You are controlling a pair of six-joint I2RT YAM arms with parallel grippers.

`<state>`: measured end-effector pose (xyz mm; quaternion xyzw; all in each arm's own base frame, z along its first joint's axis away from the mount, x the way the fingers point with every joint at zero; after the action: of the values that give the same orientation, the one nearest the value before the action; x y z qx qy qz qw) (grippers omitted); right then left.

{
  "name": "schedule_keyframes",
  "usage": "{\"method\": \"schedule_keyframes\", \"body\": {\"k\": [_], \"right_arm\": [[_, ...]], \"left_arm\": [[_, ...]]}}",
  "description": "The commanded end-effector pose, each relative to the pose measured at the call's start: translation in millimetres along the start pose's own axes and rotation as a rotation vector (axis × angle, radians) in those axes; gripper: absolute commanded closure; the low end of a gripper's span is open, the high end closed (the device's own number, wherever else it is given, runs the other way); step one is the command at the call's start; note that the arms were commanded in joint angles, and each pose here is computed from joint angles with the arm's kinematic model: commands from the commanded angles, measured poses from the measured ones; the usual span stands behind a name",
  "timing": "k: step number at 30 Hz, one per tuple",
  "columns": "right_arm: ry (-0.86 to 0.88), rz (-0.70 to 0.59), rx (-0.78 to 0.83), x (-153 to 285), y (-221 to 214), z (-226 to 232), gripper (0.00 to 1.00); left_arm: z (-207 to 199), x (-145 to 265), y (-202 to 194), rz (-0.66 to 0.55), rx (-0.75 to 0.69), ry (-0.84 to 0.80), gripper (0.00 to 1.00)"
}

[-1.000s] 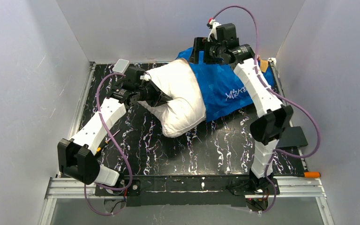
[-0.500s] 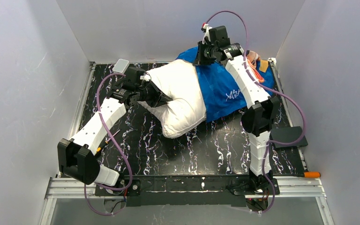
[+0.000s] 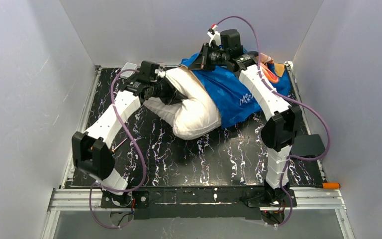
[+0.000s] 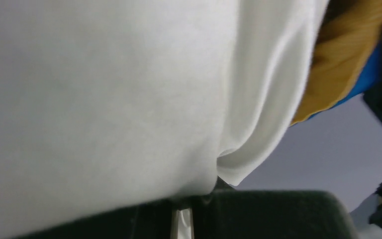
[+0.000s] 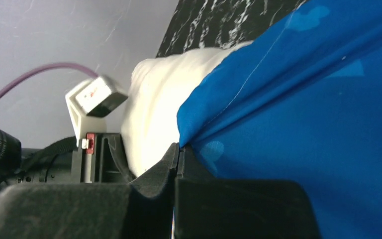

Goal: Put the pillow into the pillowcase
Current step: Stuff the pillow into the pillowcase.

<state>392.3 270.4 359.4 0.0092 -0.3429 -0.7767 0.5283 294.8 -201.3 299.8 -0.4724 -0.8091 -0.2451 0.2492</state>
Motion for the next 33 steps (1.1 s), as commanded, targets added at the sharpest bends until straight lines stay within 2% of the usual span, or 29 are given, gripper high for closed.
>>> {"method": "schedule_keyframes", "body": {"k": [1,2,4,6,12,15,17,19,21,23,26,31,33], "right_arm": [[0.479,0.195,-0.028,10,-40,106,0.99],[0.502,0.220,-0.079,7,-44,109,0.99],[0.626,0.173,-0.118,6,-40,120,0.99],[0.645,0.143,-0.208,5,-41,115,0.99],[0.381,0.080,-0.123,10,-27,79,0.98],[0.248,0.067,-0.057,18,-20,61,0.91],[0.167,0.055,0.001,24,-16,55,0.79],[0.069,0.064,0.049,30,-17,48,0.69],[-0.044,0.077,0.101,37,-18,40,0.58],[-0.142,0.092,0.158,48,-20,34,0.43],[-0.245,0.102,0.222,61,-26,24,0.24],[-0.326,0.128,0.280,70,-36,16,0.05],[-0.357,0.142,0.318,67,-40,16,0.02]], "left_arm": [[-63,4,36,-0.086,-0.096,-0.228,1.00],[-70,3,41,-0.091,-0.100,-0.244,1.00],[-82,2,49,-0.098,-0.120,-0.267,1.00],[-88,6,54,-0.118,-0.155,-0.262,1.00],[-57,20,37,-0.119,-0.175,-0.134,1.00],[-34,31,19,-0.093,-0.161,-0.096,1.00],[-18,36,7,-0.070,-0.152,-0.067,0.99],[-3,43,-3,-0.060,-0.145,-0.032,0.92],[13,51,-7,-0.062,-0.120,0.004,0.78],[29,59,-9,-0.065,-0.067,0.045,0.66],[44,72,-9,-0.086,-0.012,0.055,0.51],[62,89,-16,-0.084,0.053,0.070,0.34],[70,92,-20,-0.072,0.079,0.077,0.31]]}}
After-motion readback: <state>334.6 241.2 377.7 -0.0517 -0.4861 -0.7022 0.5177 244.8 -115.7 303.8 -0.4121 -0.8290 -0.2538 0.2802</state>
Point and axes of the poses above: each gripper's point midway between its finger pads, its own x axis back along the fingers, its own z axis along the line the jaws close on, y = z × x, the point moved 9 cm from there along x, back along the fingers, and after that the axes turned 9 degrees about -x, right-handed, at the moved point
